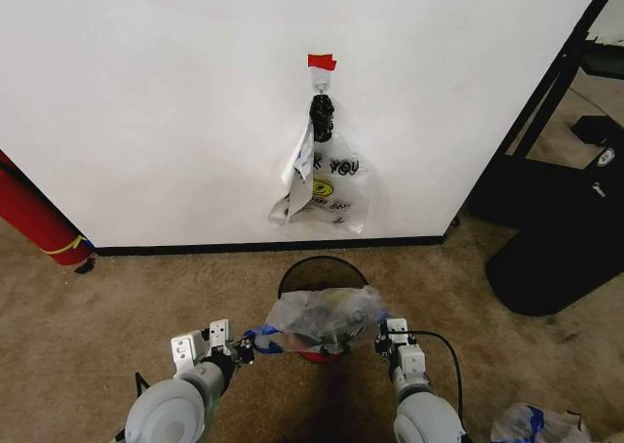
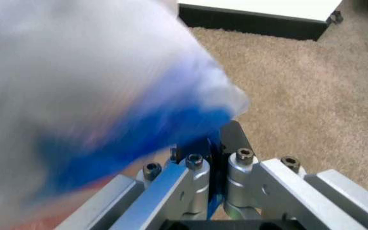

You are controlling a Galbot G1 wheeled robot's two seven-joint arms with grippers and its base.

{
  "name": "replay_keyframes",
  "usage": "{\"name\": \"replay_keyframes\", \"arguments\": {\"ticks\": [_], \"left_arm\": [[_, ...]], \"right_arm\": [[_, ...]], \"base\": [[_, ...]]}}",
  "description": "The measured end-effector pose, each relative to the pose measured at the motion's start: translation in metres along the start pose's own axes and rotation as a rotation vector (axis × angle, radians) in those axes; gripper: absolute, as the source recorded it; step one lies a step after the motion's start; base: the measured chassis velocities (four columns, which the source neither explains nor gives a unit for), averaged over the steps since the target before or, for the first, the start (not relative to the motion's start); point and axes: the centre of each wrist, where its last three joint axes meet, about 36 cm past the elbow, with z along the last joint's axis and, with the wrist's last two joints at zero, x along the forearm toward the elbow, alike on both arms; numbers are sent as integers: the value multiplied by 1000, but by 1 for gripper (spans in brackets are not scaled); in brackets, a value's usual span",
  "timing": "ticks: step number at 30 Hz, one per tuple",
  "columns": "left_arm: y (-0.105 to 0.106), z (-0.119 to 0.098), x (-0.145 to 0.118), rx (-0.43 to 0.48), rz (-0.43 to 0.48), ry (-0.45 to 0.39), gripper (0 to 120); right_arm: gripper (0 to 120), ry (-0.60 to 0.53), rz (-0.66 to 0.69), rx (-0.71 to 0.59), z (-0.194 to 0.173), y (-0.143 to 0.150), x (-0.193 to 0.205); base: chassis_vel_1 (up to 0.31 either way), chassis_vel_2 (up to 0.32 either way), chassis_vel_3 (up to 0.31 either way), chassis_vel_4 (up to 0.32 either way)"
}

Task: Pick up the garbage bag from the wall and place it over the trash bin.

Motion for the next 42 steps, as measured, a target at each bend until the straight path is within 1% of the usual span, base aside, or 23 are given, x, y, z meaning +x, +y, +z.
{"name": "replay_keyframes", "arguments": {"ticks": [2,4,6,10,15,21,24,30,32,33,34,35,40,41,42], "left_arm": [[1,-1,-5,-2,0,-32,0],[1,-1,-6,-4,0,-43,0],[2,-1,-9,-13,2,-90,0],[1,0,-8,-30,8,-140,0],[1,1,-8,-37,11,-153,0],[6,5,-19,-28,1,-156,0],[10,6,-22,-22,-8,-168,0],[9,8,-20,-14,-7,-182,0],[3,7,-8,-27,15,-204,0],[1,7,-1,-34,29,-211,5],[1,7,-1,-34,29,-211,5],[-2,7,5,-41,41,-216,7],[-15,8,37,-84,89,-229,28],[-15,8,37,-84,89,-229,28],[-16,8,41,-89,90,-228,33]], "right_arm": [[0,-12,6,-11,-5,-4,-5],[0,-16,5,-15,-6,-5,-6],[0,-32,2,-26,-10,-6,-10],[0,-39,1,-28,-14,-7,-17],[0,-22,3,-30,-14,-8,-27],[0,-4,11,-37,-12,-9,-41],[0,-9,10,-56,-13,-9,-42],[0,-20,14,-80,-7,-10,-38],[10,-47,8,-91,-4,-11,-26],[11,-65,8,-89,-2,-13,-19],[11,-65,8,-89,-2,-13,-19],[16,-78,5,-85,-2,-14,-14],[39,-159,5,-32,6,-25,17],[39,-159,5,-32,6,-25,17],[43,-171,4,-16,8,-27,22]], "base": [[0,0,0,0],[0,0,0,0],[0,0,0,0],[0,0,0,0],[0,0,0,0],[0,0,0,0],[0,0,0,0],[0,0,0,0],[0,0,0,0],[0,0,0,0],[0,0,0,0],[0,0,0,0],[0,0,0,0],[0,0,0,0],[0,0,0,0]]}}
